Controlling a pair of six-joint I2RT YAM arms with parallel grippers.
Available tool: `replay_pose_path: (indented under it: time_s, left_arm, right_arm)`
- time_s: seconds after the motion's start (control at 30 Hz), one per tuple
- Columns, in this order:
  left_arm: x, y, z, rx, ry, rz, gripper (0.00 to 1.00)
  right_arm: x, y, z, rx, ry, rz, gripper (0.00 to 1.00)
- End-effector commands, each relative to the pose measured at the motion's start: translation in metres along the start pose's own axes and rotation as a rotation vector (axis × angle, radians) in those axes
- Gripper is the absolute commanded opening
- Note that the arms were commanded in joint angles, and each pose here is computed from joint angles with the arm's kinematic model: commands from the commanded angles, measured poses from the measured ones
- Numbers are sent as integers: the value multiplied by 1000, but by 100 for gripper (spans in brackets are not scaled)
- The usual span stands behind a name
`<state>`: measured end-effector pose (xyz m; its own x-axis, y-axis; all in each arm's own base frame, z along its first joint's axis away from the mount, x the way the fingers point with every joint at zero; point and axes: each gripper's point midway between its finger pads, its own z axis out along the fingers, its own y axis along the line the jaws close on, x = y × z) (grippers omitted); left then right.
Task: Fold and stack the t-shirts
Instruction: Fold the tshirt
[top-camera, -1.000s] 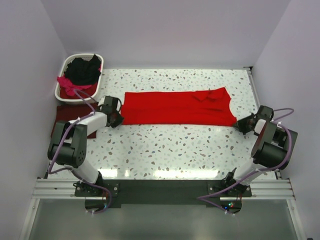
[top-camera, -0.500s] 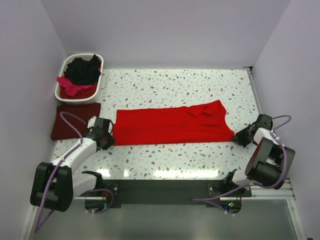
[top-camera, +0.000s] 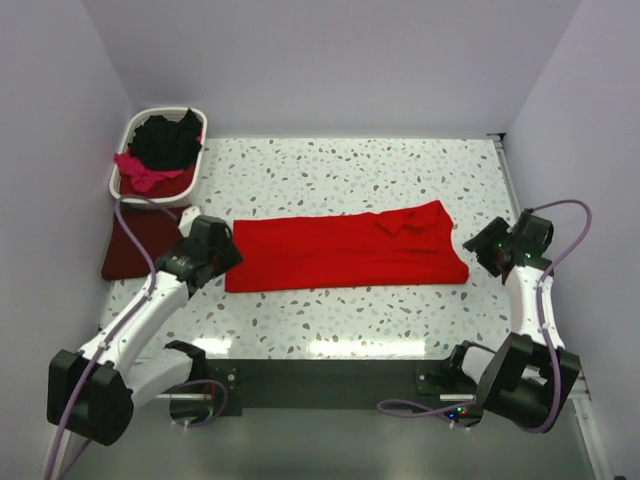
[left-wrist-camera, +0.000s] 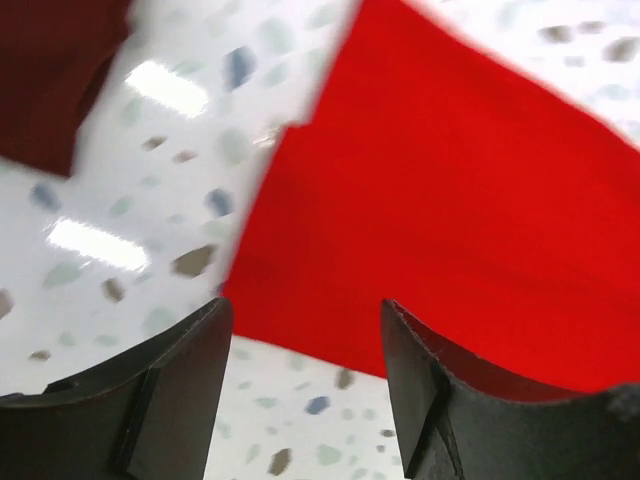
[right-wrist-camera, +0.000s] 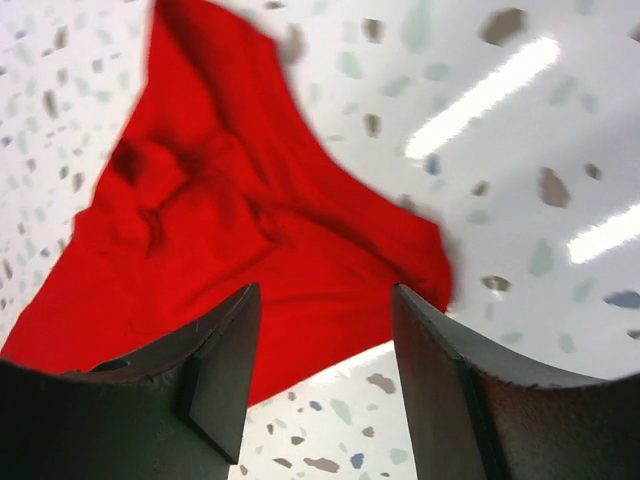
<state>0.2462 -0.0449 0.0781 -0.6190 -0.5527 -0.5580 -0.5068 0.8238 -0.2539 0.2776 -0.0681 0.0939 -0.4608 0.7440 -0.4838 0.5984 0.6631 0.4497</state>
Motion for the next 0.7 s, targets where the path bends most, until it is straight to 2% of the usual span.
replay_pose_path:
  time_s: [0.0,0.07,0.1,0.23,0.3,0.33,0.37,0.5,0.67]
  left_arm:
    - [-41,-70,-31,146,-159,125,66]
    - [-44,-107,-36,220,-173,208,66]
    - [-39,-137,-43,302,-188,257,66]
    - [-17,-221,-46,457,-190,468,64]
    - [0,-271,-49,537,-230,644,62]
    - [4,-284,-47,535,-256,706,62]
    - [17,-309,-46,558,-284,848,62]
    - [36,-361,-39,606,-359,1074,61]
    - [70,-408,-32,806,-372,1278,60]
  right_arm:
    - [-19,52,-15,-137,-86,-162,58]
    - [-10,75,-12,-217,-56,-219,57]
    - [-13,83,-12,-236,-51,-229,57]
    - [-1,100,-2,-269,19,-291,55]
    - [6,105,-1,-269,34,-316,55]
    - [7,106,-1,-265,33,-323,55]
    - [14,107,0,-259,49,-336,55]
    - [21,105,2,-237,64,-327,55]
    - [24,101,5,-220,74,-316,55]
